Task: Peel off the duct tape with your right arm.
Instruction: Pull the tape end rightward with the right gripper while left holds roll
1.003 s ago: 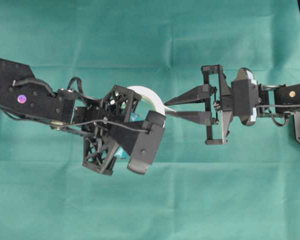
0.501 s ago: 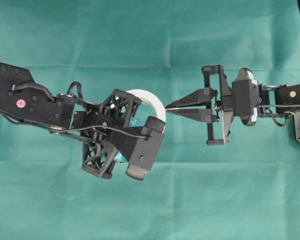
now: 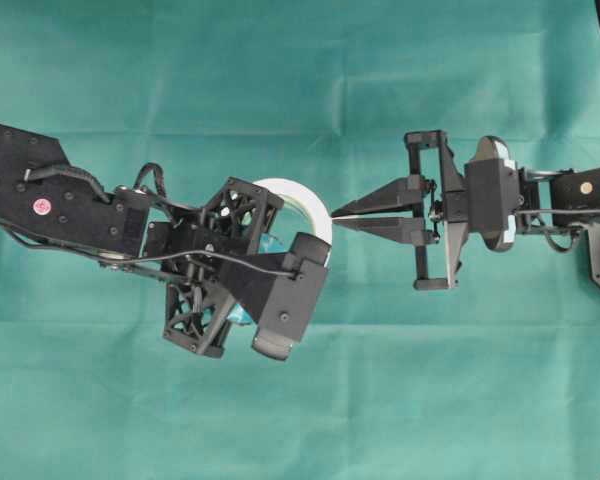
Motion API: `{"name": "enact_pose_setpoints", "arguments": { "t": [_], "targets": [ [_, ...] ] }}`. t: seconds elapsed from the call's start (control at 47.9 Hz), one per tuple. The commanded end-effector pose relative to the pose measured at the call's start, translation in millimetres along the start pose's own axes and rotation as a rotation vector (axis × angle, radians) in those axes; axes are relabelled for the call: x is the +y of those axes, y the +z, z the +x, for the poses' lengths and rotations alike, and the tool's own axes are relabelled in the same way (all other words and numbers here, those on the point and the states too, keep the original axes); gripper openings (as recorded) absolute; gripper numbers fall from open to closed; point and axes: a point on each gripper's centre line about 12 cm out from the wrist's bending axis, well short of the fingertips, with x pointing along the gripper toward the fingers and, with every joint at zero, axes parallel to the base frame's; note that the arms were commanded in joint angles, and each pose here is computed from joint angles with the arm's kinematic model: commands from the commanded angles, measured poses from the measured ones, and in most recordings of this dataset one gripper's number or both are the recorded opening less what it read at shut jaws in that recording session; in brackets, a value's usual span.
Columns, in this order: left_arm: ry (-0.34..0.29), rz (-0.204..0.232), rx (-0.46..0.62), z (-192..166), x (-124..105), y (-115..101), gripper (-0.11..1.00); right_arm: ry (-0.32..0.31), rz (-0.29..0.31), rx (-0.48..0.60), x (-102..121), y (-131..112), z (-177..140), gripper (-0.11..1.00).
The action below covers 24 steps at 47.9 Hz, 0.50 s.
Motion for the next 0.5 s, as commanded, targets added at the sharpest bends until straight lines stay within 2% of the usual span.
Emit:
{"name": "enact_pose_setpoints", "arguments": {
  "t": [0.0, 0.481],
  "targets": [
    [-0.005, 0.026, -0.057, -16, -9, 13, 0.23, -0.009, 0.004, -0.034, -3, 9, -2, -0.09],
    [-0.045, 0.081, -0.059, -15, -38, 16, 0.23, -0.029, 0.009, -0.027, -9, 8, -2, -0.09]
  ]
}}
